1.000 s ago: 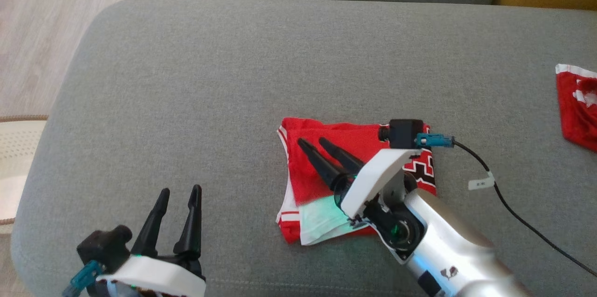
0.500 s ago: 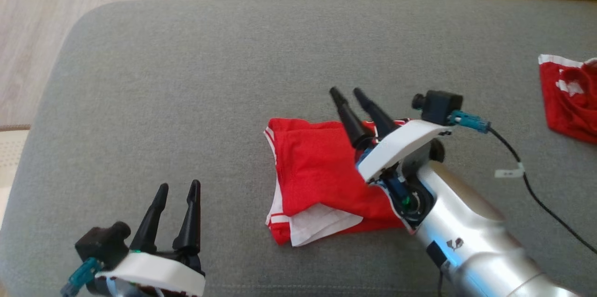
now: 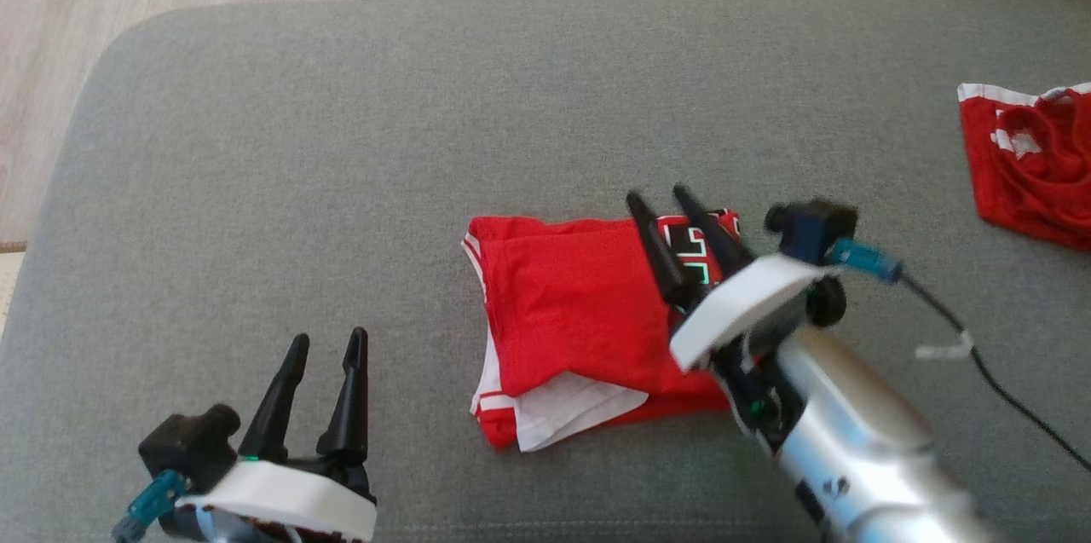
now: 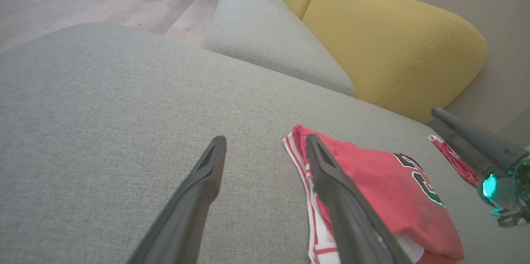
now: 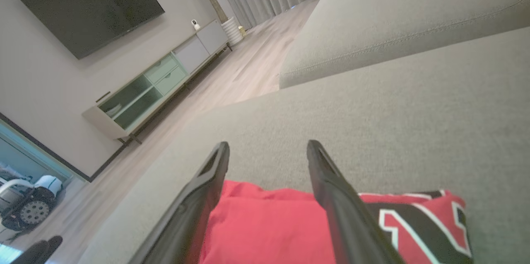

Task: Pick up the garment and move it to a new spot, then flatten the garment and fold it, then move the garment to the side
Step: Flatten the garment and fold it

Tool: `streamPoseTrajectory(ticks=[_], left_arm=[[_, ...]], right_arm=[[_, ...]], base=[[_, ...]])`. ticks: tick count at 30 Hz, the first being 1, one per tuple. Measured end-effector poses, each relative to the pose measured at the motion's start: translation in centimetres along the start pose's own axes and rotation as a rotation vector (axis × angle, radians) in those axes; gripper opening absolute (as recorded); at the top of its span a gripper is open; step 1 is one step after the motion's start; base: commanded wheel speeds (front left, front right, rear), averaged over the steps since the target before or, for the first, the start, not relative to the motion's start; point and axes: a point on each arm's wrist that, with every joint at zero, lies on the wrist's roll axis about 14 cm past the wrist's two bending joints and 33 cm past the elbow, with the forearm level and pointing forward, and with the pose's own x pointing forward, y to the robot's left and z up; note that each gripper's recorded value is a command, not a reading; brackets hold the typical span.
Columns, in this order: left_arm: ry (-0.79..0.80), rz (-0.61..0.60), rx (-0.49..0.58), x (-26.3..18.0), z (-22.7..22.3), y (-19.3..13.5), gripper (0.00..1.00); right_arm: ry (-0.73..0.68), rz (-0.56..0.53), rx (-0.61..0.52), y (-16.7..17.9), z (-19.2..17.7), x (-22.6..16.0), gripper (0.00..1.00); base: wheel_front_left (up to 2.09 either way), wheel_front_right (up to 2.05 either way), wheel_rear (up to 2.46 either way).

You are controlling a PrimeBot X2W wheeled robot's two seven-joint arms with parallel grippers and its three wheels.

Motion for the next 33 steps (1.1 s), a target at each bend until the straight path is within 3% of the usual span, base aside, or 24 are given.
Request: streamPoseTrajectory(ticks=[1,2,5,6,16,25,33], left_arm=[[0.001,0.000,0.000,0.0,0.0,0.0,1.00],[0.001,0.001,0.000,0.0,0.0,0.0,1.00],[-0.002,0.005,0.000,0.0,0.1,0.2,1.00],[-0.003,0.007,0.000,0.0,0.1,0.2,1.00],[-0.033,0.039,0.002,-0.3,0.9,1.1,1.00],[-0.043,0.046,0.003,-0.6,1.1,1.3,1.00],[-0.044,0.031,0.004,-0.5,1.1,0.8,1.00]], right_arm=[[0.018,0.005,-0.011,0.1,-0.7,-0.2,0.69],[0.045,0.013,-0.023,0.4,-1.5,-0.4,0.41],[0.125,0.048,-0.045,1.6,-4.1,-0.9,0.06],[0.152,0.059,-0.052,1.9,-4.9,-1.1,0.00],[0.353,0.136,-0.157,3.6,-10.7,-2.4,0.00],[0.461,0.211,-0.179,5.7,-13.9,-4.1,0.00],[0.394,0.232,-0.168,6.6,-13.0,-4.2,0.00]], base=[[0.00,0.00,0.00],[0.00,0.00,0.00],[0.00,0.00,0.00],[0.00,0.00,0.00],[0.00,0.00,0.00],[0.00,0.00,0.00],[0.00,0.00,0.00]])
